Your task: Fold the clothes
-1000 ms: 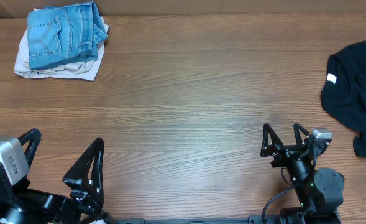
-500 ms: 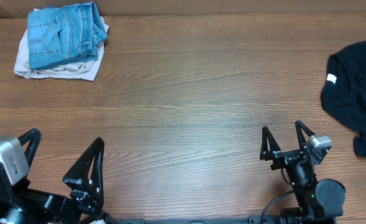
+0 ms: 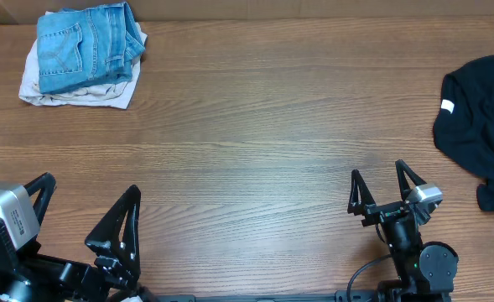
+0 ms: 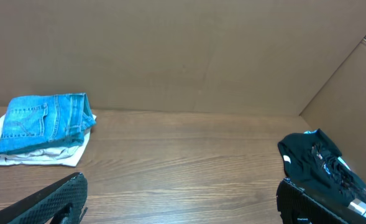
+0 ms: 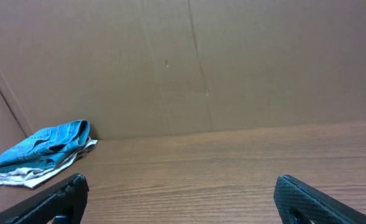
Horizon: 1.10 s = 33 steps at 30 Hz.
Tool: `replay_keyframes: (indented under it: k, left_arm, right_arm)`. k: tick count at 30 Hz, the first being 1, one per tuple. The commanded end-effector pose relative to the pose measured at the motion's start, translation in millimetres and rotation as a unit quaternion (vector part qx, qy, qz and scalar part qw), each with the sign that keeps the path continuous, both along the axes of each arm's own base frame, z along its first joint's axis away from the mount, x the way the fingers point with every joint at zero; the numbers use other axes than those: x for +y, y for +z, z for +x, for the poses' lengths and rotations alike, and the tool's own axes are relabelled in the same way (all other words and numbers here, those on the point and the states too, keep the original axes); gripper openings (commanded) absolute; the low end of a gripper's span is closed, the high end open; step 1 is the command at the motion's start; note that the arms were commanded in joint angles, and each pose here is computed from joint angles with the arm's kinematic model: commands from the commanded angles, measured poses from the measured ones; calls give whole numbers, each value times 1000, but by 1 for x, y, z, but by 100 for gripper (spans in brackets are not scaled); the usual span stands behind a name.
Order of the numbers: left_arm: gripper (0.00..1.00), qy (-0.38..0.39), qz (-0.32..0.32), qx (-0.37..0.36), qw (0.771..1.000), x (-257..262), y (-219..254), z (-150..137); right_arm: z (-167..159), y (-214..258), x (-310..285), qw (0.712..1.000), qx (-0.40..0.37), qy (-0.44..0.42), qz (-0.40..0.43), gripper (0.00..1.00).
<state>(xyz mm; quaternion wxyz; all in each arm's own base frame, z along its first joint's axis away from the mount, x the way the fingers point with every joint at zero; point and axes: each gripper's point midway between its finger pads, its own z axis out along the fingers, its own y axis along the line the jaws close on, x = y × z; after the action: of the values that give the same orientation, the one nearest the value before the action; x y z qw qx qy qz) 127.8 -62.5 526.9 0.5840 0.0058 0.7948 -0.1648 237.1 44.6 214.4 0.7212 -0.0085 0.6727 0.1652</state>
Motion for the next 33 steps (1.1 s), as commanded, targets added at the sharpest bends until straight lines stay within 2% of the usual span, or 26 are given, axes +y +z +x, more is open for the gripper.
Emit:
replay_keyframes:
  k: [1, 9, 17, 33]
  left_arm:
    - [100, 2, 9, -2, 1000, 2, 0, 1]
    - [100, 2, 9, -3, 1000, 2, 0, 1]
    - [100, 2, 9, -3, 1000, 2, 0, 1]
    - [100, 2, 9, -3, 1000, 2, 0, 1]
  right_arm:
    - [0, 1, 0, 1000, -12, 0, -2, 100]
    - [2, -5, 1, 1000, -22, 4, -1, 100]
    - [7, -43, -10, 998, 54, -29, -13, 100]
    - [6, -43, -9, 998, 50, -28, -29, 100]
